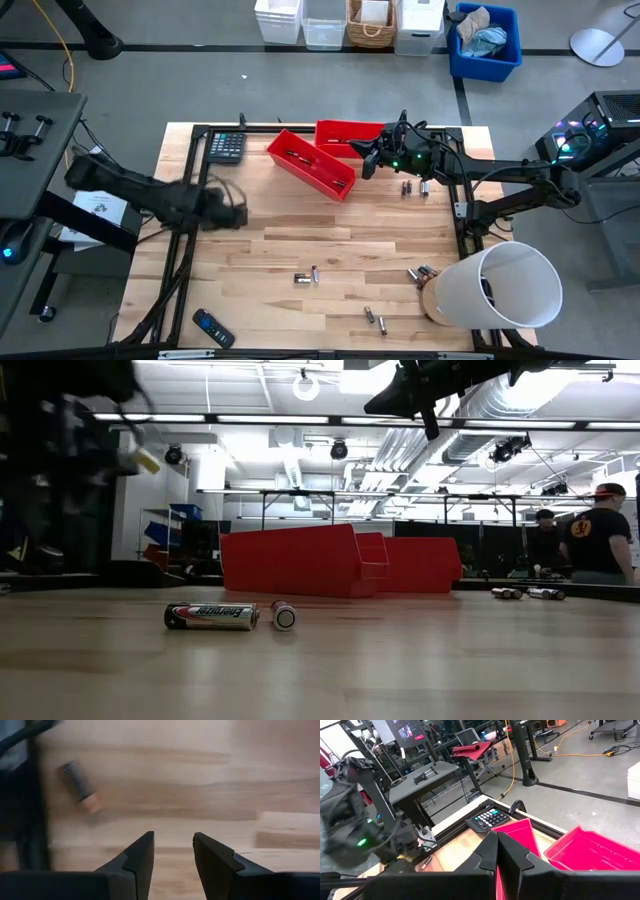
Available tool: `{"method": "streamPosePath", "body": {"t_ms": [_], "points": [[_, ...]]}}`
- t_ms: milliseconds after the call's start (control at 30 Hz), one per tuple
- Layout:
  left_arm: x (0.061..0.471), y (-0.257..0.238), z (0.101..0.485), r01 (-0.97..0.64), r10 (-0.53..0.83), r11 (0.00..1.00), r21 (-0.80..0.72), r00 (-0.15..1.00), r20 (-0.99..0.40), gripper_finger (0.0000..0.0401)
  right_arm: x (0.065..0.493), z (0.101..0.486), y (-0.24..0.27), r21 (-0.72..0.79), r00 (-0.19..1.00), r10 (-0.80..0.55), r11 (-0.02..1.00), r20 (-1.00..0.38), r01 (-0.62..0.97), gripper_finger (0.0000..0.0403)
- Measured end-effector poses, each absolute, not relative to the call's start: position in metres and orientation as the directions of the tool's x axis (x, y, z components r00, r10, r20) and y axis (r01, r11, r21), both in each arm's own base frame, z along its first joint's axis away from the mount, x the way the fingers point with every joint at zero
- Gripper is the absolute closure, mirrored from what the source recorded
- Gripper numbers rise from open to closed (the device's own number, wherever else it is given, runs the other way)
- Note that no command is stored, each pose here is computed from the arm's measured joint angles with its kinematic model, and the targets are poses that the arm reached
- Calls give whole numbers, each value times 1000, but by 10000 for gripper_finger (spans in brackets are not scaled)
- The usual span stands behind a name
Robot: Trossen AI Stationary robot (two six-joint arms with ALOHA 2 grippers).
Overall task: Sort batteries
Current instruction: Put the black battery into the bottom red bin
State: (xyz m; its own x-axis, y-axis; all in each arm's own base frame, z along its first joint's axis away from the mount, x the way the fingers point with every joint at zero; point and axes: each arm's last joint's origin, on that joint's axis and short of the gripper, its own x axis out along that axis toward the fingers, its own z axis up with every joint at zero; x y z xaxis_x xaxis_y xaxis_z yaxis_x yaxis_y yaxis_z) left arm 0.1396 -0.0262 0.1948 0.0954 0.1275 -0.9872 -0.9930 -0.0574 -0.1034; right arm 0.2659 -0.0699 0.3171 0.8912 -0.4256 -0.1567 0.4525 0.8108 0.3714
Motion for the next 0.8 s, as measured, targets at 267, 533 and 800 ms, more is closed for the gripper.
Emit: {"method": "streamPosePath", "body": {"t_ms": [267, 533, 800], "points": [[139, -58, 176, -964, 271, -263, -49, -25, -962, 272, 265, 317, -72, 371, 888, -433, 807, -156, 459, 402], [159, -80, 181, -929, 374, -257, 265, -349, -859, 272, 265, 317, -73, 375, 886, -437, 803, -156, 463, 402], [191, -98, 137, -916, 355, -278, 291, -379, -855, 272, 263, 317, -79, 415, 877, -455, 775, -157, 476, 402]]}}
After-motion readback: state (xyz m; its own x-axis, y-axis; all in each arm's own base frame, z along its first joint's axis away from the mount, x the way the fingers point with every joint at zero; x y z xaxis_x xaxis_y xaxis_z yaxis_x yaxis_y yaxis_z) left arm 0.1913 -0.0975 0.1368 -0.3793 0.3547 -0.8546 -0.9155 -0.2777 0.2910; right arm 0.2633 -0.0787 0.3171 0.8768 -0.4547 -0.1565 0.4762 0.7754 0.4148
